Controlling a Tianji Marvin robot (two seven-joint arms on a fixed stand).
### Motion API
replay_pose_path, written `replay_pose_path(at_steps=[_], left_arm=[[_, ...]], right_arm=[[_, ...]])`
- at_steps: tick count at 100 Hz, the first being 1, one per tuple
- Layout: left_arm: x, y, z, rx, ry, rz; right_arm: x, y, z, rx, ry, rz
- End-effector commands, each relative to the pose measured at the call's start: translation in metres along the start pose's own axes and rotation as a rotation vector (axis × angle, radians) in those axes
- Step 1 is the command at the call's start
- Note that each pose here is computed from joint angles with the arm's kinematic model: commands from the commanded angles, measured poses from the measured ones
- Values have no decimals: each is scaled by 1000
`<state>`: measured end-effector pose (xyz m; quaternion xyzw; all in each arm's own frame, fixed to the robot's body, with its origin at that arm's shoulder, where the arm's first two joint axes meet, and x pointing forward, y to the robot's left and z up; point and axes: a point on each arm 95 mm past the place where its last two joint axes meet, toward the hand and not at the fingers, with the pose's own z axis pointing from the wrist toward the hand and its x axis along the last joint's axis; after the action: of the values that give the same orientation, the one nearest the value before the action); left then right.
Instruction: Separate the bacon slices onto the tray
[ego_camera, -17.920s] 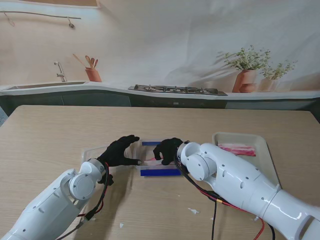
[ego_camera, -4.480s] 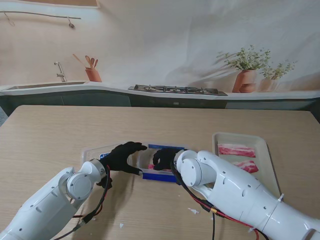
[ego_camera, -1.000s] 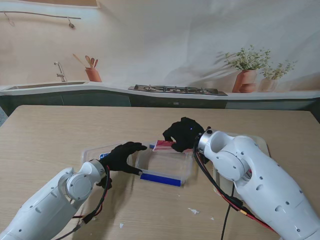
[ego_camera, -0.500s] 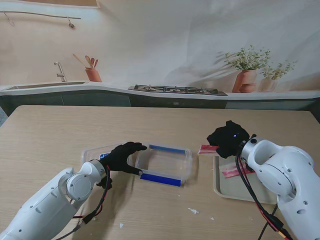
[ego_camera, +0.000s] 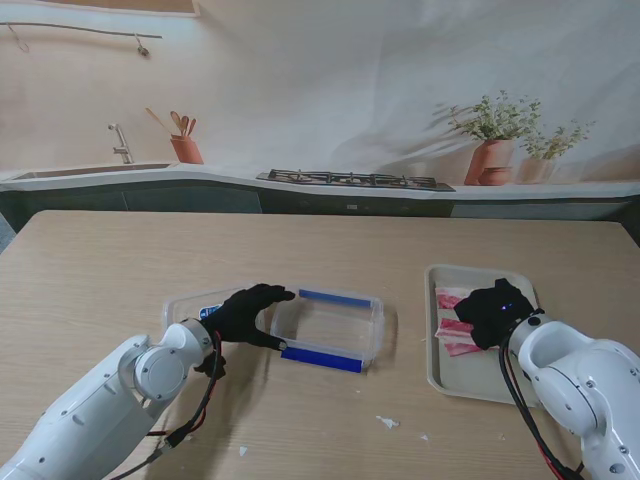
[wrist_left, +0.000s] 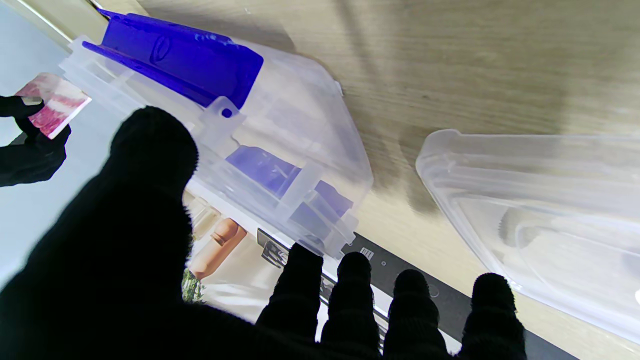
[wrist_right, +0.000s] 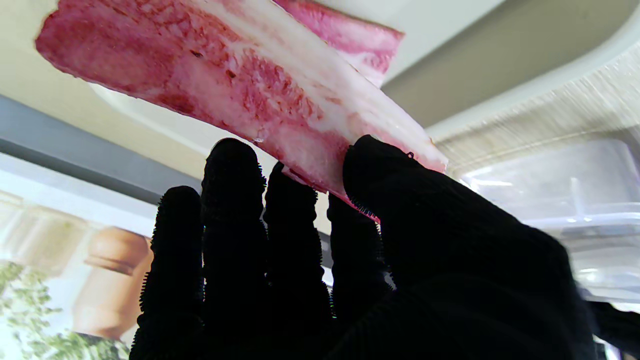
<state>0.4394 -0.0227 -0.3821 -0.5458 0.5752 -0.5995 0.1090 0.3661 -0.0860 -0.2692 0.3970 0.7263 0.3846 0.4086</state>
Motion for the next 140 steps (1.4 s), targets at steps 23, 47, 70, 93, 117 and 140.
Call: replay_pose_path(at_steps=[23, 47, 70, 93, 117, 140], left_arm=[[2, 2, 1, -15, -2, -1], [1, 2, 1, -15, -2, 0], [1, 2, 1, -13, -4, -1], [0, 2, 1, -11, -6, -2], [0, 2, 1, -14, -7, -2], [0, 2, 1, -13, -9, -3]], right_arm=[[5, -29, -4, 113, -45, 59], [7, -45, 4, 145, -47, 121], [7, -51, 10, 157, -35, 132], [4, -56, 16, 193, -34, 131], [2, -59, 22, 228, -41, 133], [3, -66, 27, 226, -63, 147]])
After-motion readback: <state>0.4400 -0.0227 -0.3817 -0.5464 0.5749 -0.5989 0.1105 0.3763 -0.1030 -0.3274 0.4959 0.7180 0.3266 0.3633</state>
